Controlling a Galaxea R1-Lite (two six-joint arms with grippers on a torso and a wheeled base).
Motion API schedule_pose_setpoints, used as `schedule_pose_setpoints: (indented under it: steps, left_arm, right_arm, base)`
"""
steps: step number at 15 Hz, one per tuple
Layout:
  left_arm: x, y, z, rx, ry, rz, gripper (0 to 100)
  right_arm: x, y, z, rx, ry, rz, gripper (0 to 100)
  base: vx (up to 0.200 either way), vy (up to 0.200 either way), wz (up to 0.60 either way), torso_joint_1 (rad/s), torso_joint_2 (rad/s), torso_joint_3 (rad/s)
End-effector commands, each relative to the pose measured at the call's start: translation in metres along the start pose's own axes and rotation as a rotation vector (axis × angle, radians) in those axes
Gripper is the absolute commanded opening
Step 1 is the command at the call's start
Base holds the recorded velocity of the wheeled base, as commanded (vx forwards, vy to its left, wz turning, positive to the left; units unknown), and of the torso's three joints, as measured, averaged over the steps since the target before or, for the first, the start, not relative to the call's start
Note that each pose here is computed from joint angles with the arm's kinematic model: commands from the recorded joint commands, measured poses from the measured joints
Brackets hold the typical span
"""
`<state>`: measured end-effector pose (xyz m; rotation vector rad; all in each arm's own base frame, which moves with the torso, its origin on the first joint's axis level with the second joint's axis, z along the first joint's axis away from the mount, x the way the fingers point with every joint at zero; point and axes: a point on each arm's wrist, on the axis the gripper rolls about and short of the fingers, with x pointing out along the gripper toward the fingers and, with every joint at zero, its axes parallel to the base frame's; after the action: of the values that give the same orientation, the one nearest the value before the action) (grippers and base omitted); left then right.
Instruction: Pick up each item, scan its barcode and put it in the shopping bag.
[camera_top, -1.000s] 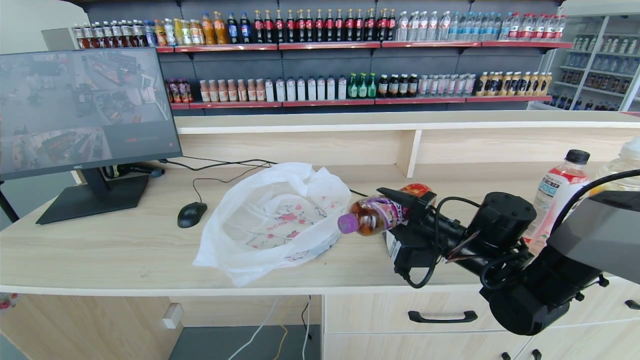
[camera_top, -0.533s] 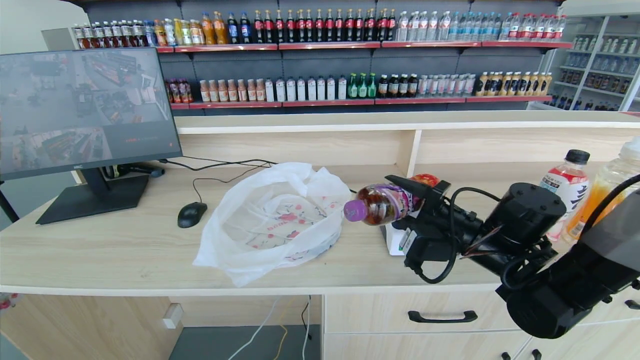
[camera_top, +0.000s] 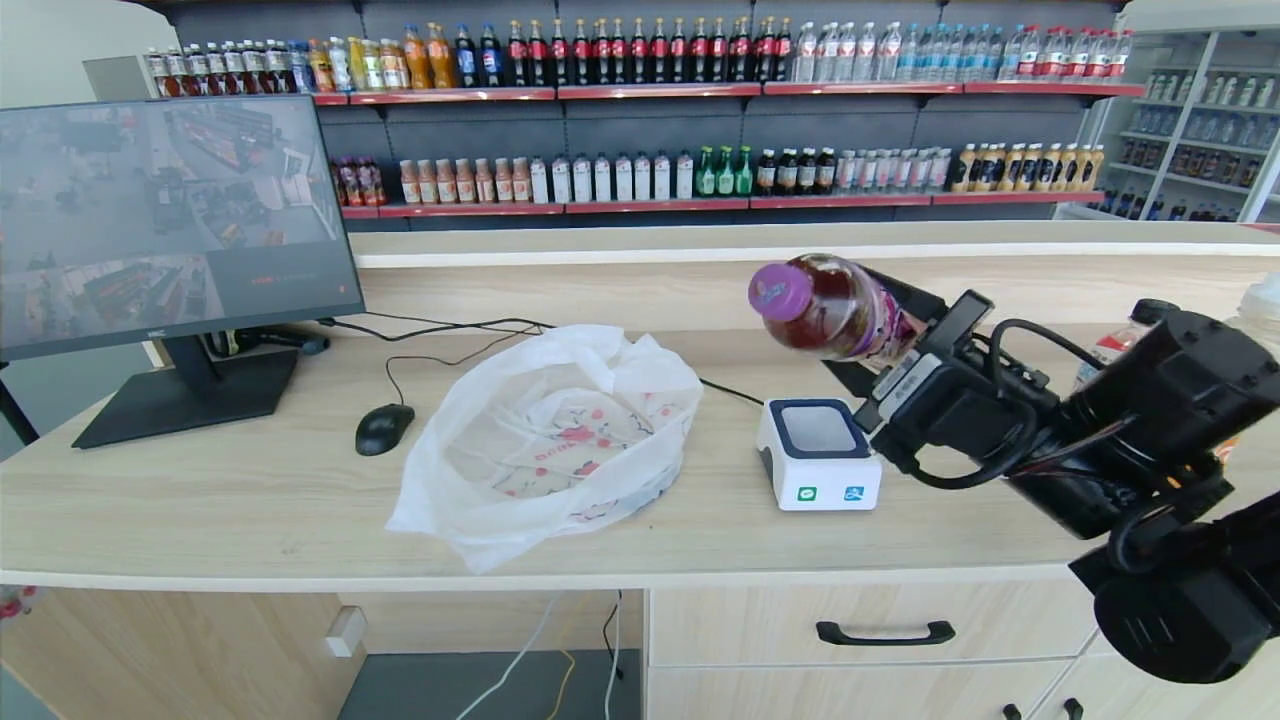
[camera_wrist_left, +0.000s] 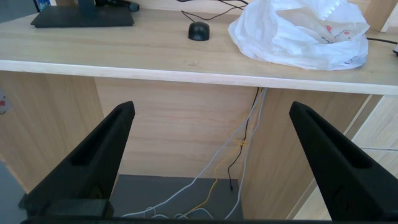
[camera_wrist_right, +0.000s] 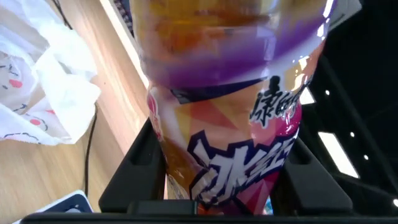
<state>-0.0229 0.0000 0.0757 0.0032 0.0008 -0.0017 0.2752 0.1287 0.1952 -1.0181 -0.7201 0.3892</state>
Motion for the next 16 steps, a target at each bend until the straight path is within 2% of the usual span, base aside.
schedule_pose_setpoints:
  steps: [1,4,5,8,11,14,16]
  left_arm:
    - [0.0,0.0,0.0,0.0,0.001,0.0,100]
    - [0.0,0.0,0.0,0.001,0.001,0.0,100]
    - [0.0,0.0,0.0,0.0,-0.001,0.0,100]
    - [0.0,0.0,0.0,0.003,-0.001,0.0,100]
    - [0.0,0.0,0.0,0.006,0.001,-0.001,100]
    - [0.0,0.0,0.0,0.006,0.001,0.0,100]
    - [0.0,0.0,0.0,0.006,-0.001,-0.001,100]
  right_arm:
    - [-0.006,-0.025,0.018,0.043,0.01,-0.101,0]
    - [-0.012,-0.033,0.029,0.198,0.1,-0.198,0]
    - [-0.014,-0.035,0.033,0.308,0.154,-0.262,0]
    - [-0.024,-0.04,0.033,0.462,0.269,-0.371,0]
    - [-0.03,-0.027,0.033,0.667,0.406,-0.474,0]
    - [-0.021,-0.013,0.054,0.793,0.442,-0.536,0]
    - [-0.008,0.005,0.074,0.896,0.458,-0.56,0]
  base:
    - [0.0,0.0,0.0,0.0,0.0,0.0]
    - [0.0,0.0,0.0,0.0,0.0,0.0]
    - [0.0,0.0,0.0,0.0,0.0,0.0]
    - [0.0,0.0,0.0,0.0,0.0,0.0]
    - [0.0,0.0,0.0,0.0,0.0,0.0]
    - [0.0,0.0,0.0,0.0,0.0,0.0]
    - [0.0,0.0,0.0,0.0,0.0,0.0]
